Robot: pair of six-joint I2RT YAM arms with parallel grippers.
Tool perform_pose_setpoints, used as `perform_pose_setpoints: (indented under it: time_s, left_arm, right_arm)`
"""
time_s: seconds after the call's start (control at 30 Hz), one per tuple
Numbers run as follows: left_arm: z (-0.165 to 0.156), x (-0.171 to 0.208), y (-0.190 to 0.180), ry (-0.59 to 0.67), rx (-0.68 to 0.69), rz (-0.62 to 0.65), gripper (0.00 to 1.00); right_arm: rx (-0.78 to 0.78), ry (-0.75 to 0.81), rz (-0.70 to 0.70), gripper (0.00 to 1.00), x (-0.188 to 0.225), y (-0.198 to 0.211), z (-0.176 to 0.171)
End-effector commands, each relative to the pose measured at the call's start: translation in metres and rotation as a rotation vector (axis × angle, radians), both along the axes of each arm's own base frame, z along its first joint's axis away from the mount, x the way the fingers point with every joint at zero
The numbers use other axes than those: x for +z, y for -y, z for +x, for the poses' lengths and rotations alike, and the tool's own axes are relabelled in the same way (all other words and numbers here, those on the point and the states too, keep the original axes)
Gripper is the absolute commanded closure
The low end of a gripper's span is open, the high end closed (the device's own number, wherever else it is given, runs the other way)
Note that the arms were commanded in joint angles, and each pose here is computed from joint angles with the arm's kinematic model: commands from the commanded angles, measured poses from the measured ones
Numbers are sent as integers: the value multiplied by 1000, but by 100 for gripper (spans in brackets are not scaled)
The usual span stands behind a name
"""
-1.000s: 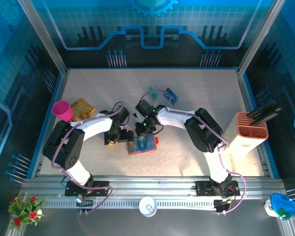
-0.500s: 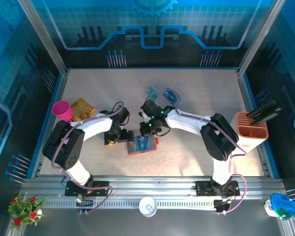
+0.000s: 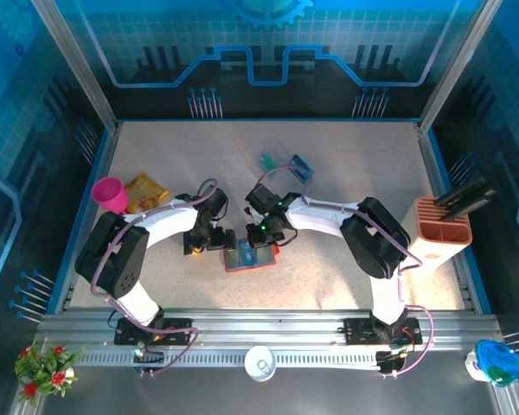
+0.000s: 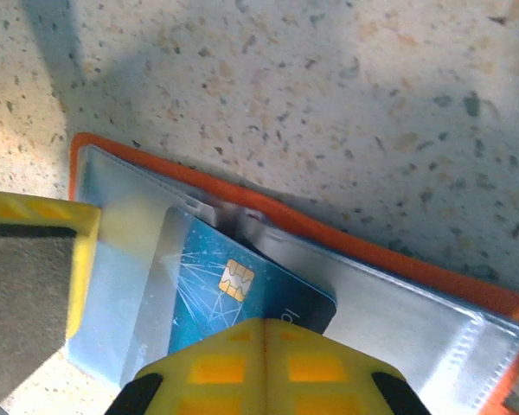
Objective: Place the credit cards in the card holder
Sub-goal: Insert the credit card into the card slot.
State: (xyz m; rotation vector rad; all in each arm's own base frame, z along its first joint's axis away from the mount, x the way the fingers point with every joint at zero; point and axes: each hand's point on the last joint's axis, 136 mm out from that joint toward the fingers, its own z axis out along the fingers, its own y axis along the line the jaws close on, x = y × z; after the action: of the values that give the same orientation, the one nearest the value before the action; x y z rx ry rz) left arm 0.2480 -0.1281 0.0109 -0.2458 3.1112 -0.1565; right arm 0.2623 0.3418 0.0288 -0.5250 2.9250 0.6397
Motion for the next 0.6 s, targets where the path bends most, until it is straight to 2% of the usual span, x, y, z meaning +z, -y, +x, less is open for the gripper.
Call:
perform_pose_setpoints:
  time_s: [0.0,0.43,0.57]
  left_arm:
    - [-15,-25,-5,-68,-5,26,1]
    - [-15,-25,-5,-65,-3,24,1]
    - [-9,-14,-2,-28,7,3,1]
  right_arm:
    - [37,-18,-2,100,-1,-9,-5]
    - [77,-33,18,100,-1,-27,-8]
    - [67,-10,37,100,11,-27,-7]
